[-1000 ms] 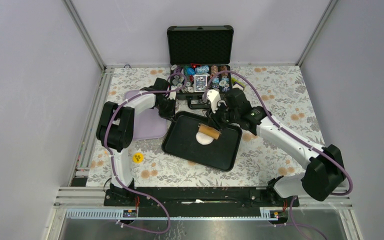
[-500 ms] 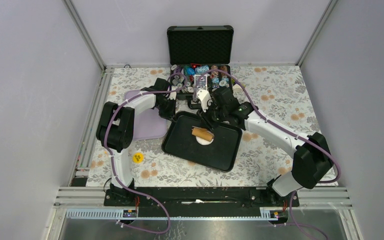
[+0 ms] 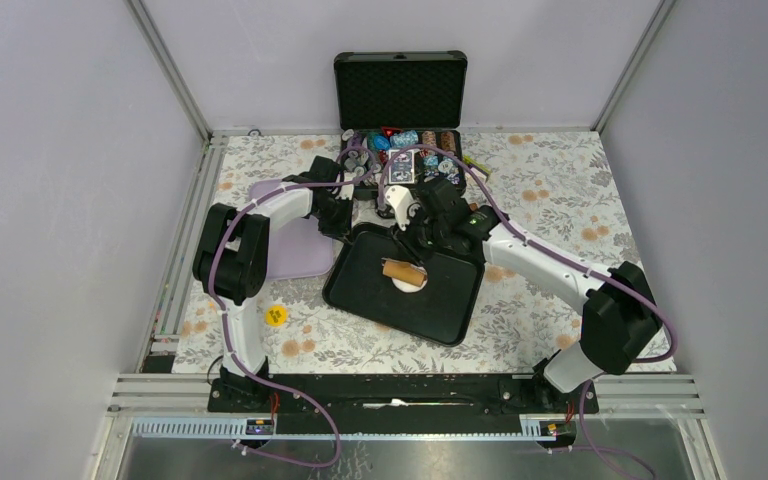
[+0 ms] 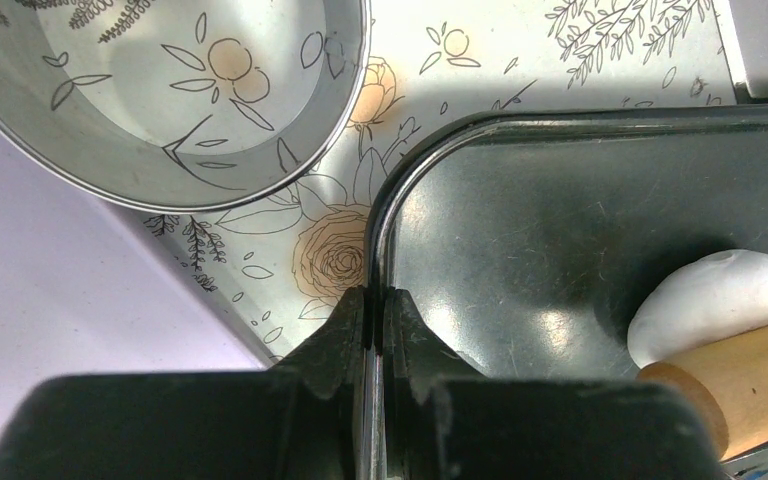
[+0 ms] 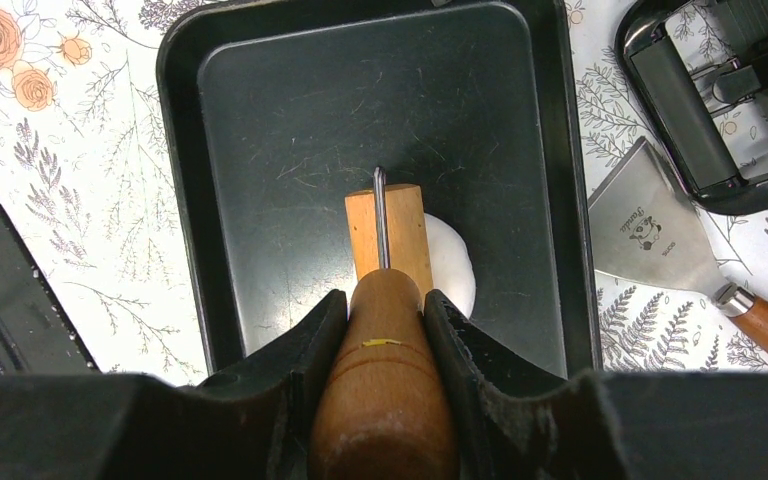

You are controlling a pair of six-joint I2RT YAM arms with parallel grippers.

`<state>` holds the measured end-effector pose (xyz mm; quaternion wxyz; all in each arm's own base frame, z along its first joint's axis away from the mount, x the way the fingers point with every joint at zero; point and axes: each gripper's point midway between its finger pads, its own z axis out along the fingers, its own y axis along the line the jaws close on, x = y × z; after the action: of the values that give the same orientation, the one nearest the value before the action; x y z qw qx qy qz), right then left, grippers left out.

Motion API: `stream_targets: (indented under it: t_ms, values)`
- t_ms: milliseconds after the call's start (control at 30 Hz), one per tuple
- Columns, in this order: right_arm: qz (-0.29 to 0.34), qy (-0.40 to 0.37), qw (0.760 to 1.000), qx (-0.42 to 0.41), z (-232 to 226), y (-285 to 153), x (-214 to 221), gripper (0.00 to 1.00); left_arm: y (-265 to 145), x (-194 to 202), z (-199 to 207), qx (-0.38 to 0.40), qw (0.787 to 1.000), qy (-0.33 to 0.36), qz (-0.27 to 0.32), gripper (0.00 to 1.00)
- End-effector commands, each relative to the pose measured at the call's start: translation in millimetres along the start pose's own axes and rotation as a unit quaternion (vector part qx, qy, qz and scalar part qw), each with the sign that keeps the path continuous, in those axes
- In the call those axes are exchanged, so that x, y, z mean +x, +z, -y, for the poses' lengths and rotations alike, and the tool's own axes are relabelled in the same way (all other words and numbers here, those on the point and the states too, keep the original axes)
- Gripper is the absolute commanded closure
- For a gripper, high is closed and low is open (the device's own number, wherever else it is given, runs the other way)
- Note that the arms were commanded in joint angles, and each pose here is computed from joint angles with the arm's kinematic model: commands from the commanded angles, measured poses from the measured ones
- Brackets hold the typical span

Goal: Roll out the dumpling wrappers from the dough

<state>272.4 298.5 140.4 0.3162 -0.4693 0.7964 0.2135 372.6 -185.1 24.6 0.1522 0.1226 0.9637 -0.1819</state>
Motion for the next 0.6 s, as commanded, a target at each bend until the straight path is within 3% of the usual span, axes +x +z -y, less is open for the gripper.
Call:
stream_targets:
  t_ms: [0,567]
  values:
    - [-0.067,-0.011,0.998,0.005,0.1,12.6,43.0,1.0,19.4,43.1,-16.8,-0.043,0.997,-0.013,-0.069,1.0]
    - [-0.098,-0.014,0.995,0.023,7.9,25.3,70.8,1.0,19.3,43.2,-17.5,-0.045,0.996,-0.014,-0.069,1.0]
